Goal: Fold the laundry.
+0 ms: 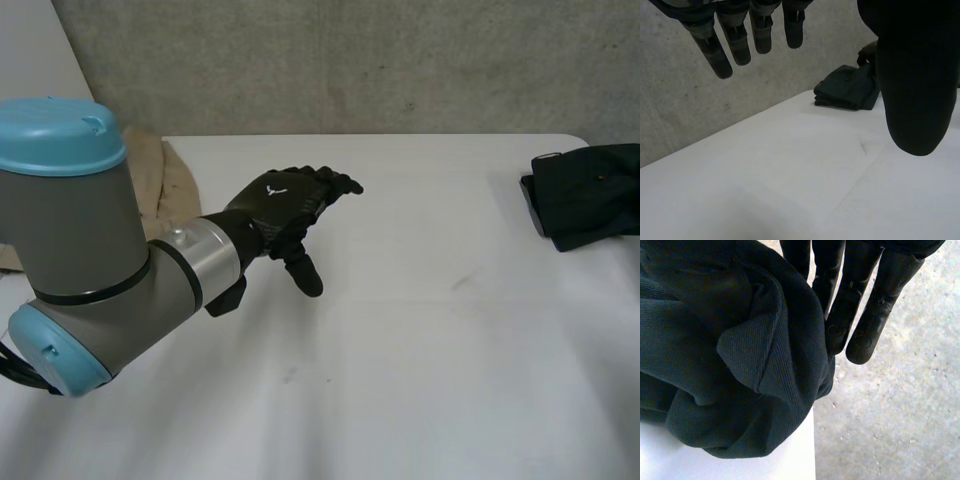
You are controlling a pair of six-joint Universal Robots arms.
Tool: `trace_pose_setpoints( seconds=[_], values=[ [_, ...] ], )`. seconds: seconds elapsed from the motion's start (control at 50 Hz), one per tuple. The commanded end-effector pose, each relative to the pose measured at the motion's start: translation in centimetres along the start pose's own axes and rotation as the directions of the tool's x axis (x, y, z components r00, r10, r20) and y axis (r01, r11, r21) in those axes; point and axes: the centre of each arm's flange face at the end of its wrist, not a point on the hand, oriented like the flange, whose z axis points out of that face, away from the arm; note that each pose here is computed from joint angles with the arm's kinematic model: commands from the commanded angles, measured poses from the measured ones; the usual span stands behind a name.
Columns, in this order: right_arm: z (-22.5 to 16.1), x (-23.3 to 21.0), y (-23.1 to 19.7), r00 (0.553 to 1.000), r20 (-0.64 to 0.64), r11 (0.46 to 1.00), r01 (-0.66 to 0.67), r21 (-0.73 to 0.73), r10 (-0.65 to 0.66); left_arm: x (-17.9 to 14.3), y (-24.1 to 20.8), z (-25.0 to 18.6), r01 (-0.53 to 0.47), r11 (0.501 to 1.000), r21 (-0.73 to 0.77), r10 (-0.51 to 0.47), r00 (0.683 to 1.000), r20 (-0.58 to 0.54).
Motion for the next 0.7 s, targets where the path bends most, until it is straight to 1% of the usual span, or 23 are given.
trace_pose_setpoints(
  seconds=[0.02,0.08,0.12,0.14,0.2,0.22,0.28,0.3,0.36,0.38,0.44,0.46,0.5,0.52,0.54,0.56,0.58,0.6,0.62,0.64,0.66,0.7],
  values=[
    [0.3,0.0,0.9,0.999,0.0,0.999,0.039,0.011,-0.039,0.0,0.1,-0.1,0.002,1.0,-0.005,-0.002,1.0,0.001],
    [0.3,-0.1,1.6,0.994,-0.02,0.994,0.11,-0.013,-0.11,0.0,0.1,-0.1,0.001,1.0,-0.003,-0.001,1.0,0.001],
    [0.3,0.3,1.9,0.987,-0.055,0.988,0.148,-0.035,-0.15,0.0,0.0,-0.1,0.001,1.0,-0.002,-0.001,1.0,0.001],
    [0.2,0.7,2.0,0.977,-0.095,0.981,0.185,-0.064,-0.191,0.0,0.0,-0.1,0.001,1.0,-0.002,-0.001,1.0,0.001],
    [-0.1,1.1,2.3,0.959,-0.139,0.965,0.233,-0.119,-0.248,0.0,-0.2,-0.2,0.0,1.0,0.004,0.0,1.0,0.001],
    [-0.4,1.2,2.2,0.945,-0.146,0.95,0.268,-0.157,-0.291,0.0,-0.1,-0.2,-0.001,1.0,0.003,0.001,1.0,0.001],
    [-1.1,1.5,1.4,0.921,-0.13,0.917,0.333,-0.221,-0.366,-0.1,-0.5,-0.3,-0.004,1.0,0.015,0.004,1.0,0.005],
    [-1.7,1.7,0.5,0.902,-0.121,0.892,0.375,-0.251,-0.413,-0.2,-0.5,-0.3,-0.003,1.0,0.015,0.003,1.0,0.008],
    [-2.5,2.2,-1.3,0.88,-0.116,0.865,0.416,-0.282,-0.461,-0.6,-1.2,-0.6,-0.007,0.999,0.035,0.007,1.0,0.021],
    [-3.1,2.8,-3.0,0.872,-0.14,0.862,0.417,-0.289,-0.469,-0.6,-1.4,-0.7,-0.009,0.999,0.041,0.008,1.0,0.023],
    [-4.1,3.8,-5.8,0.862,-0.182,0.866,0.415,-0.28,-0.472,-1.1,-2.2,-1.1,-0.015,0.998,0.064,0.012,0.999,0.038],
    [-4.7,4.2,-7.9,0.855,-0.209,0.87,0.418,-0.263,-0.474,-1.3,-2.7,-1.2,-0.019,0.997,0.08,0.015,0.999,0.046],
    [-5.4,4.5,-10.0,0.847,-0.232,0.872,0.427,-0.237,-0.478,-1.6,-3.0,-1.4,-0.023,0.995,0.094,0.017,0.998,0.061],
    [-6.1,4.9,-12.2,0.839,-0.261,0.877,0.435,-0.205,-0.477,-1.8,-3.2,-1.5,-0.025,0.995,0.101,0.019,0.998,0.067],
    [-6.5,4.9,-13.5,0.835,-0.275,0.879,0.44,-0.185,-0.476,-2.1,-3.6,-1.7,-0.032,0.993,0.116,0.022,0.996,0.084],
    [-6.8,4.8,-14.4,0.835,-0.283,0.881,0.441,-0.17,-0.472,-2.3,-3.8,-1.7,-0.037,0.991,0.126,0.025,0.995,0.095],
    [-7.5,4.1,-16.4,0.841,-0.292,0.89,0.438,-0.129,-0.456,-2.6,-4.0,-1.8,-0.041,0.99,0.134,0.027,0.994,0.108],
    [-7.8,3.2,-17.4,0.852,-0.287,0.898,0.428,-0.1,-0.437,-3.4,-4.4,-1.8,-0.052,0.987,0.155,0.03,0.99,0.141],
    [-8.4,1.7,-18.9,0.871,-0.274,0.91,0.41,-0.053,-0.408,-4.0,-4.6,-1.8,-0.059,0.984,0.166,0.032,0.986,0.162],
    [-9.4,-1.1,-20.6,0.909,-0.229,0.932,0.362,0.014,-0.35,-4.6,-4.8,-1.8,-0.067,0.982,0.174,0.035,0.983,0.183],
    [-9.8,-2.2,-21.1,0.924,-0.207,0.941,0.337,0.036,-0.323,-6.0,-5.1,-1.7,-0.08,0.977,0.197,0.034,0.974,0.224],
    [-11.0,-4.6,-22.0,0.956,-0.141,0.96,0.269,0.073,-0.257,-7.7,-5.4,-1.7,-0.092,0.972,0.218,0.031,0.964,0.265]
  ],
)
